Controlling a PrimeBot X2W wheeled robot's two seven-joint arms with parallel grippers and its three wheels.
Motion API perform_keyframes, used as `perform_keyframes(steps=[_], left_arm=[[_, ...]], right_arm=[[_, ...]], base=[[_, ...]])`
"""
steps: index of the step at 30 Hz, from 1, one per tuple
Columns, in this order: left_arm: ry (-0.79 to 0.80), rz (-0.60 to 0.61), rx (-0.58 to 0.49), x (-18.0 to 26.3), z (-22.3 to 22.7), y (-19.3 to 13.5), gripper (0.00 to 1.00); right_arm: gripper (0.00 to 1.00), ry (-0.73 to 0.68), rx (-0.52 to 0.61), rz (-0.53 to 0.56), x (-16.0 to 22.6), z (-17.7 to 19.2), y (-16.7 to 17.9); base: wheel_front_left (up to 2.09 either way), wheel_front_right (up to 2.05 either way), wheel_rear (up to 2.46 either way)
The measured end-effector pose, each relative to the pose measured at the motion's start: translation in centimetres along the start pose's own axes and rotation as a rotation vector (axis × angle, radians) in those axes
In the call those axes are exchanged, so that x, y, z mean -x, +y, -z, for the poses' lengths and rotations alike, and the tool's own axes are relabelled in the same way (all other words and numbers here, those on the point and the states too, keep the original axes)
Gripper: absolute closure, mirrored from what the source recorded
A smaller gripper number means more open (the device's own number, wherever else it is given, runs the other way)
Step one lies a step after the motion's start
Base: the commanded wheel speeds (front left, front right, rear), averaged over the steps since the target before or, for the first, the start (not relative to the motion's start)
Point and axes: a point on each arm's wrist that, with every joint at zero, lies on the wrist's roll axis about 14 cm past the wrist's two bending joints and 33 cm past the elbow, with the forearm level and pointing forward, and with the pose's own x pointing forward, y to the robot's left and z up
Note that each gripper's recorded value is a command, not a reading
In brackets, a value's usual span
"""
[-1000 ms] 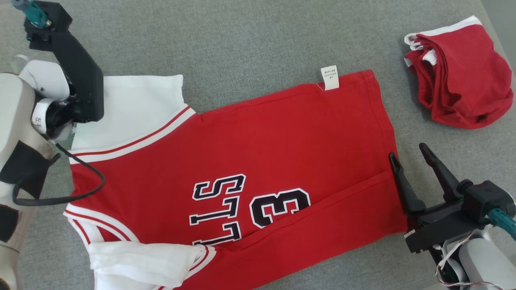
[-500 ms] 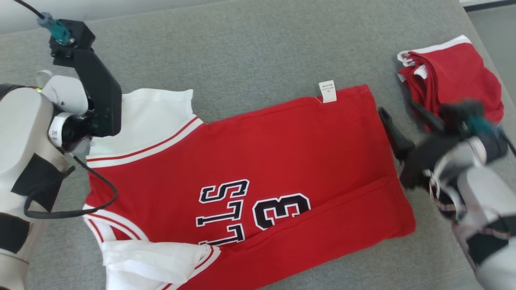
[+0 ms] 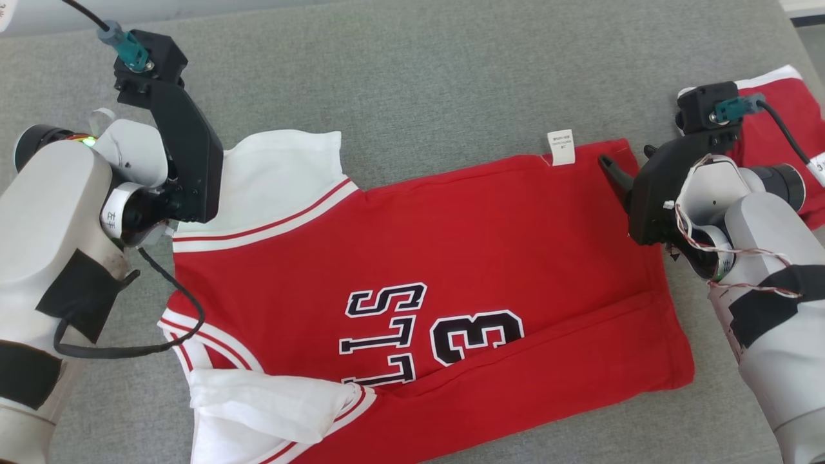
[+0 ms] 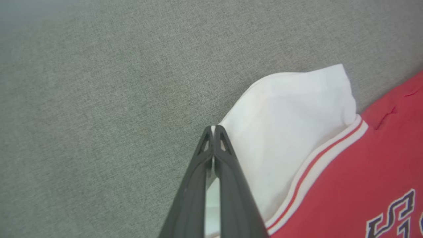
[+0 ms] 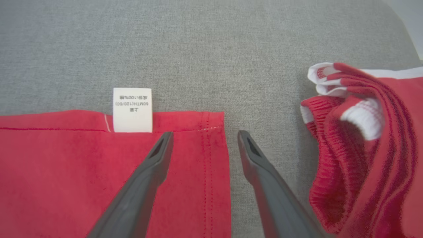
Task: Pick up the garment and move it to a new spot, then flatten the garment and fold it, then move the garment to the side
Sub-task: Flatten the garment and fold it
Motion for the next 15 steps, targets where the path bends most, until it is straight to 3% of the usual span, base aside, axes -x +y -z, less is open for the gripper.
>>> perform_keyframes(steps=[3,5,6,7,8,10,11,12,15], left_arm=[[0.001,0.001,-0.007,-0.1,0.0,0.1,1.00],[0.001,0.002,-0.011,-0.1,0.0,0.1,1.00],[0.001,0.003,-0.012,-0.1,0.0,0.1,1.00],[0.001,0.003,-0.015,-0.1,0.0,0.1,1.00],[-0.001,0.002,-0.018,-0.1,-0.1,0.1,1.00],[-0.004,0.001,-0.020,0.0,-0.1,0.2,1.00],[-0.002,0.003,-0.018,0.0,0.0,0.2,1.00],[-0.004,0.005,-0.017,0.0,0.0,0.2,1.00],[-0.036,0.005,-0.031,0.3,-0.5,0.2,1.00]], right_arm=[[0.00,0.021,-0.002,0.007,-0.6,0.2,0.0],[0.18,0.026,-0.004,0.009,-0.9,0.2,0.0],[0.22,0.028,-0.006,0.010,-1.1,0.2,0.0],[0.35,0.032,-0.008,0.012,-1.2,0.3,0.0],[0.38,0.038,-0.007,0.014,-1.3,0.5,0.0],[0.62,0.045,-0.007,0.017,-1.6,0.7,-0.1],[0.62,0.046,-0.006,0.019,-1.7,0.7,-0.1],[1.00,0.046,-0.005,0.019,-1.8,0.7,-0.1],[1.00,0.027,0.003,0.020,-2.1,0.2,0.0]], base=[[0.00,0.00,0.00],[0.00,0.00,0.00],[0.00,0.00,0.00],[0.00,0.00,0.00],[0.00,0.00,0.00],[0.00,0.00,0.00],[0.00,0.00,0.00],[0.00,0.00,0.00],[0.00,0.00,0.00]])
